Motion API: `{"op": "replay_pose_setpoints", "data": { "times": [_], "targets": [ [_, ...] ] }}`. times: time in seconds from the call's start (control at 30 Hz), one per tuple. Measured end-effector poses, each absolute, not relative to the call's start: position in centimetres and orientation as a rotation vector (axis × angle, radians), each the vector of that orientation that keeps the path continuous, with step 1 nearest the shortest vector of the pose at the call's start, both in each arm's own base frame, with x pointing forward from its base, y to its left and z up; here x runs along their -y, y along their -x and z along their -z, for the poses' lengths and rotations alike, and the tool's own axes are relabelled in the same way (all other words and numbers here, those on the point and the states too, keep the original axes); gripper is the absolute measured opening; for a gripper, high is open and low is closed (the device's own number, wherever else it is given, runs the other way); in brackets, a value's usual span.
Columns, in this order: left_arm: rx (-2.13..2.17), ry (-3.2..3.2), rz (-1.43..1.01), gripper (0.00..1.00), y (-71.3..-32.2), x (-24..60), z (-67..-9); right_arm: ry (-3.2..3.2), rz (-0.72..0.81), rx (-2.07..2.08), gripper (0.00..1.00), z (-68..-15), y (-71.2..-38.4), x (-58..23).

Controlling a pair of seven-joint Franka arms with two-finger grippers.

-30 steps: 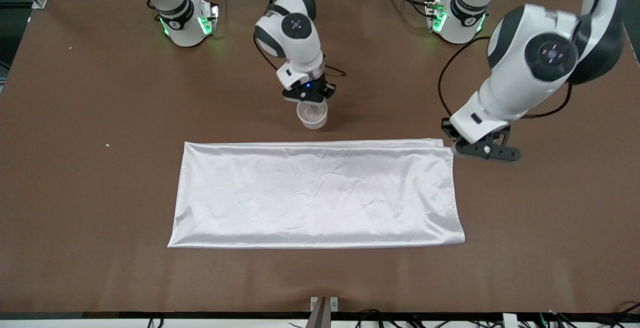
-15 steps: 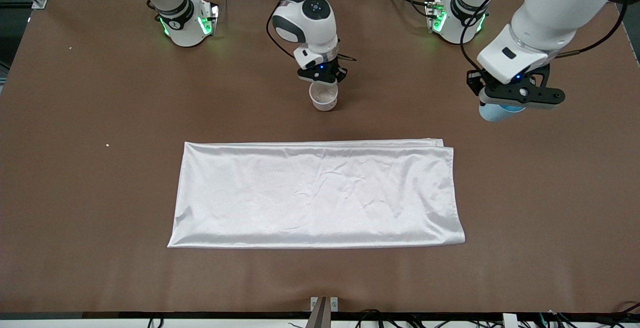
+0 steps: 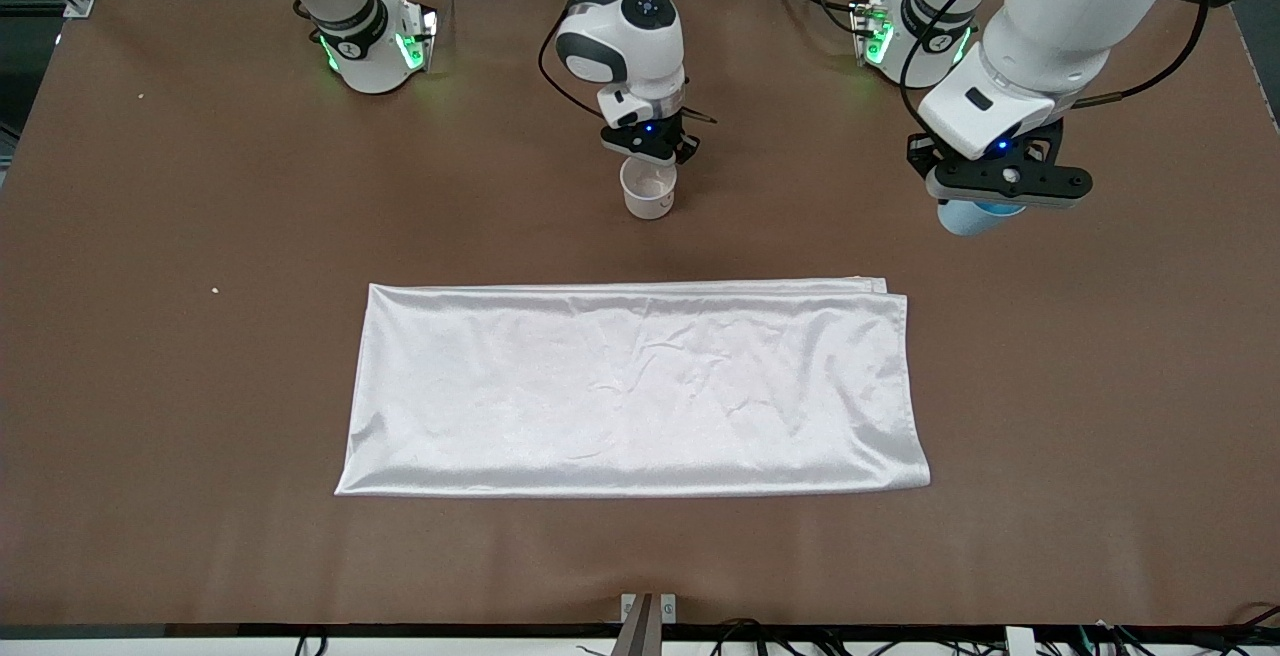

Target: Place blue cup into white mug on table

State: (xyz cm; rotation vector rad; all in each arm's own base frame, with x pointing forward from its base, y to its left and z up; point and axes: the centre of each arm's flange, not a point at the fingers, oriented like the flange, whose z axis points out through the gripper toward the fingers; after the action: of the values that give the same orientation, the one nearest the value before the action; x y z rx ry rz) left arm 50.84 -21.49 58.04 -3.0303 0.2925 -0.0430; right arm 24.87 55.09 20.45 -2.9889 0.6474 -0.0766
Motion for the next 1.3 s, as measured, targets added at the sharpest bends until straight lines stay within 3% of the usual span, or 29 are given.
{"op": "replay_pose_setpoints", "data": {
  "times": [0.33,0.37,0.43,0.97,1.13,1.3],
  "targets": [
    [-0.292,3.030,0.045,0.05,-50.4,22.5,-58.0,2.995,0.080,-0.639,0.82,-21.4,-24.4,-55.9],
    [-0.286,3.030,0.044,0.05,-50.3,22.8,-58.0,3.000,0.082,-0.640,0.91,-21.8,-24.4,-56.0],
    [-0.281,3.030,0.043,0.05,-50.1,23.1,-58.0,3.006,0.085,-0.642,0.99,-22.5,-24.4,-56.2],
    [-0.317,3.025,0.044,0.05,-48.7,25.8,-58.0,2.984,0.137,-0.650,1.00,-30.5,-26.2,-56.0],
    [-0.338,3.022,0.049,0.05,-47.7,27.6,-58.0,3.033,0.152,-0.636,1.00,-33.2,-28.4,-54.6],
    [-0.323,3.024,0.058,0.05,-46.3,29.9,-58.0,3.107,0.148,-0.592,1.00,-35.1,-32.7,-52.0]
  ]
}}
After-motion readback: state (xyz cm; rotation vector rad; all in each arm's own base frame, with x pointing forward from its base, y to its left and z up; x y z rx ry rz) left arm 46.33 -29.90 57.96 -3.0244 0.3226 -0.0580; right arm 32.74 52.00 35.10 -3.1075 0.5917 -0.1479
